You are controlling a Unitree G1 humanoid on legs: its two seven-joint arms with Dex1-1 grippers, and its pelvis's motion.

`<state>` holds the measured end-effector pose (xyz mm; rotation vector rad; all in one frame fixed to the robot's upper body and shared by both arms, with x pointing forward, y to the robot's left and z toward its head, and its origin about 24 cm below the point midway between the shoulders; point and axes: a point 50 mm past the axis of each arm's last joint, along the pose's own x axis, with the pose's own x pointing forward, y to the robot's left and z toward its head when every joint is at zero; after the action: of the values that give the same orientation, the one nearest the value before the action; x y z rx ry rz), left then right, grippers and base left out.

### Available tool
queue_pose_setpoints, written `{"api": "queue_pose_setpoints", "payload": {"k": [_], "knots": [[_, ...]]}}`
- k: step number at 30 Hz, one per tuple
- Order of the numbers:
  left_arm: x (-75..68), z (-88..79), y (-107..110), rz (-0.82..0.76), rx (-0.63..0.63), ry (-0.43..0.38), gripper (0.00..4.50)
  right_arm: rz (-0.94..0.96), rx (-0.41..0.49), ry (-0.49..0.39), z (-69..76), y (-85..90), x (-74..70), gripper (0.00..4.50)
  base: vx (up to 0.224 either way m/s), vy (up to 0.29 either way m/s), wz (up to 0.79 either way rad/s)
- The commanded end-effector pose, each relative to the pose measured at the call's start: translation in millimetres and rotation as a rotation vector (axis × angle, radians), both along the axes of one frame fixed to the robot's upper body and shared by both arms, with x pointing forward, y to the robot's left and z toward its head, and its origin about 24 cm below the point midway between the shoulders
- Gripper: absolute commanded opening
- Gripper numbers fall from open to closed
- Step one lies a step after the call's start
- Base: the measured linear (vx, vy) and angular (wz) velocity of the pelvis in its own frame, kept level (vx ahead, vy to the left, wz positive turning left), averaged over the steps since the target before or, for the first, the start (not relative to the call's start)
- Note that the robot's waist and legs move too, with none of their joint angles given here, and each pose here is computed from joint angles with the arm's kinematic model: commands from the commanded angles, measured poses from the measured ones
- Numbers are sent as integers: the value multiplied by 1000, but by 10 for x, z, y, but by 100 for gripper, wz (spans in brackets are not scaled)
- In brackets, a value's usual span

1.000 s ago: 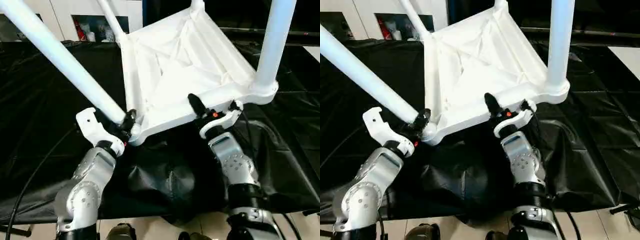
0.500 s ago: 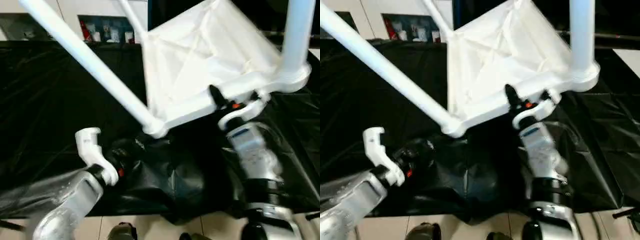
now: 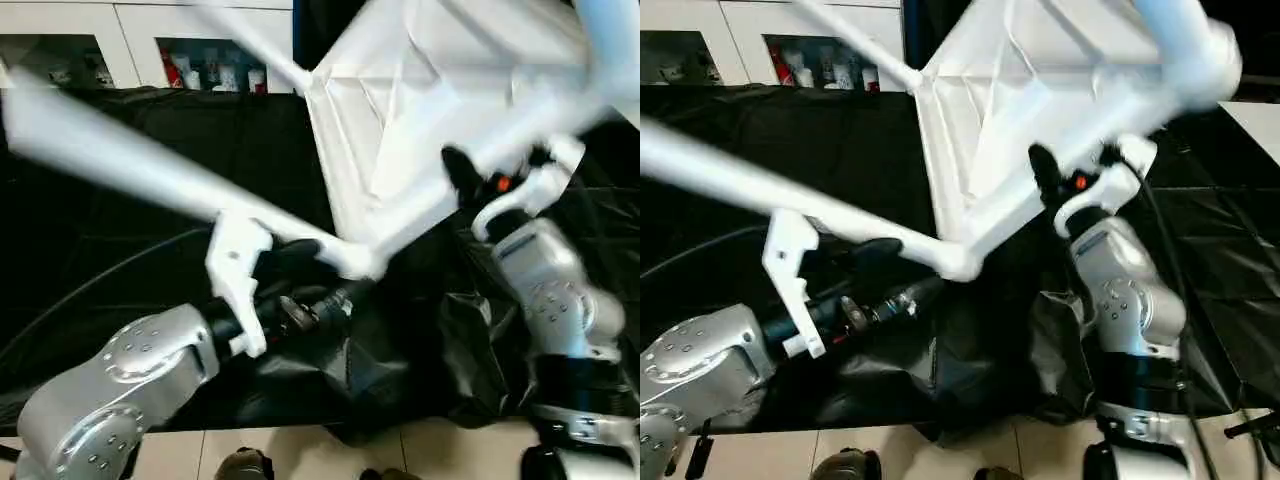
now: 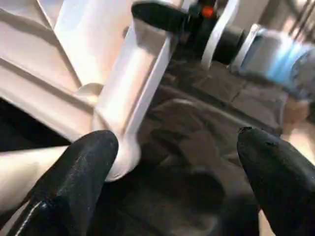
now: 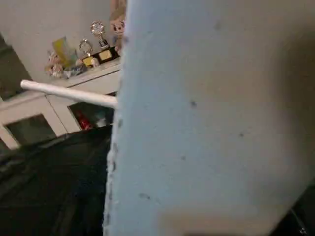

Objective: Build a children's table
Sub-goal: Flip table

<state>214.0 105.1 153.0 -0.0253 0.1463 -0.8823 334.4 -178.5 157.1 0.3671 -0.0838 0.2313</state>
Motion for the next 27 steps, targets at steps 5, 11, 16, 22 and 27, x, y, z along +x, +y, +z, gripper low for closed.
{"api": "queue_pose_setpoints", "payload": {"k": [5, 11, 16, 22, 27], "knots": [[178, 70, 75, 130, 174, -114, 450, -86, -183, -42, 207, -58, -16, 203, 0, 0, 0], [250, 154, 106, 150, 235, -224, 450, -141, -261, -55, 283, -57, -18, 200, 0, 0, 0], [298, 221, 70, 155, 288, -342, 450, -185, -317, -57, 260, -33, -20, 199, 0, 0, 0], [367, 177, 87, 130, 460, -474, 450, -223, -430, -83, 258, 48, 14, 198, 0, 0, 0], [413, 251, 90, 150, 515, -581, 450, -217, -467, -92, 238, 85, 57, 197, 0, 0, 0]]}}
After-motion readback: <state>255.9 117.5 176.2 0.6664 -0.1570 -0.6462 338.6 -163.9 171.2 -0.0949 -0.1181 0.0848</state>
